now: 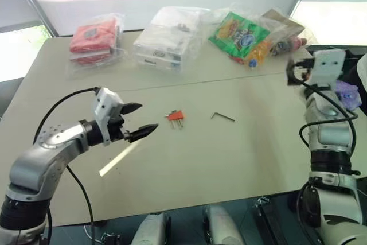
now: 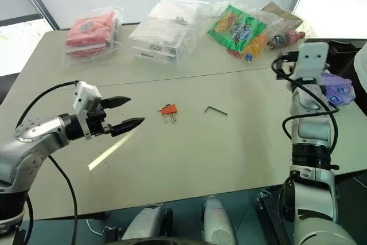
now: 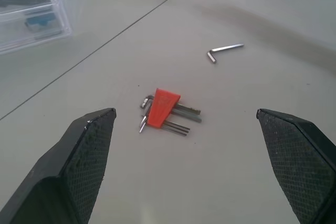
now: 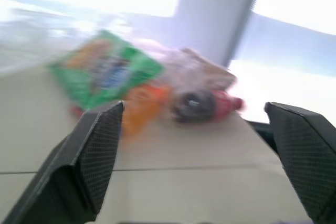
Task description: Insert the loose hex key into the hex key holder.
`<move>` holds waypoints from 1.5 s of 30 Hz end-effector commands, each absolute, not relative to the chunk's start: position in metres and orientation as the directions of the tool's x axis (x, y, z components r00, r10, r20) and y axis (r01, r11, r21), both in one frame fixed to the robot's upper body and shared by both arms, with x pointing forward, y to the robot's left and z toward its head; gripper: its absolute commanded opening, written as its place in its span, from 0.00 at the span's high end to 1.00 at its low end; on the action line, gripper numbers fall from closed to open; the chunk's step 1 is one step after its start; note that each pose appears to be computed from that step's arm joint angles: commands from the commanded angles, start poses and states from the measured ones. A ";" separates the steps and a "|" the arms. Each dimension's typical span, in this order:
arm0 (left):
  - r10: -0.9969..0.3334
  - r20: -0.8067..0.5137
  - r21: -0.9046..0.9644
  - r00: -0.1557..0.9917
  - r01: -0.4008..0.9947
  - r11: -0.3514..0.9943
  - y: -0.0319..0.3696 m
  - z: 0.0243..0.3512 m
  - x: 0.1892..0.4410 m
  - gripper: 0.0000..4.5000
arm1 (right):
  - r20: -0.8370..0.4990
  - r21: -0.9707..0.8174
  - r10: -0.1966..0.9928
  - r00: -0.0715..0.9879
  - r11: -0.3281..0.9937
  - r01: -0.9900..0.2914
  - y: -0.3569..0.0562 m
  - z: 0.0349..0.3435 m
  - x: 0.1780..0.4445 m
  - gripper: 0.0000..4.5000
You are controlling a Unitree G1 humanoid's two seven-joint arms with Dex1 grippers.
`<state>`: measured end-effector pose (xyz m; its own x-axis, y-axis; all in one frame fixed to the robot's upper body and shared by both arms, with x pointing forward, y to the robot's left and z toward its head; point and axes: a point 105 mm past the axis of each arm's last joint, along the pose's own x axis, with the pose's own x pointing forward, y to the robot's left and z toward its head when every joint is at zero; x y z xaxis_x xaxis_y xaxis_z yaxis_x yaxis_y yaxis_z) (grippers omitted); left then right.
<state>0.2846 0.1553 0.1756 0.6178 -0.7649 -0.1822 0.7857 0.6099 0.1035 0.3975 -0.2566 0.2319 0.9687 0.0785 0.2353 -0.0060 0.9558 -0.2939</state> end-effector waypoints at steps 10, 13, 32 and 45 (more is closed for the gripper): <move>-0.760 -0.139 0.119 0.635 0.772 0.624 0.163 0.194 0.287 0.00 | -0.319 -0.407 0.775 0.546 0.408 -0.817 -0.144 0.169 0.390 0.02; -0.746 -0.147 0.115 0.649 0.761 0.639 0.168 0.193 0.284 0.00 | -0.337 -0.380 0.810 0.481 0.350 -0.856 -0.125 0.158 0.393 0.02; -0.691 -0.168 0.122 0.703 0.711 0.693 0.177 0.192 0.263 0.00 | -0.498 -0.479 0.806 0.320 0.052 -0.876 -0.056 0.121 0.402 0.02; -0.671 -0.166 0.122 0.723 0.690 0.714 0.179 0.192 0.257 0.00 | -0.463 -0.423 0.847 0.262 0.049 -0.905 -0.025 0.115 0.396 0.02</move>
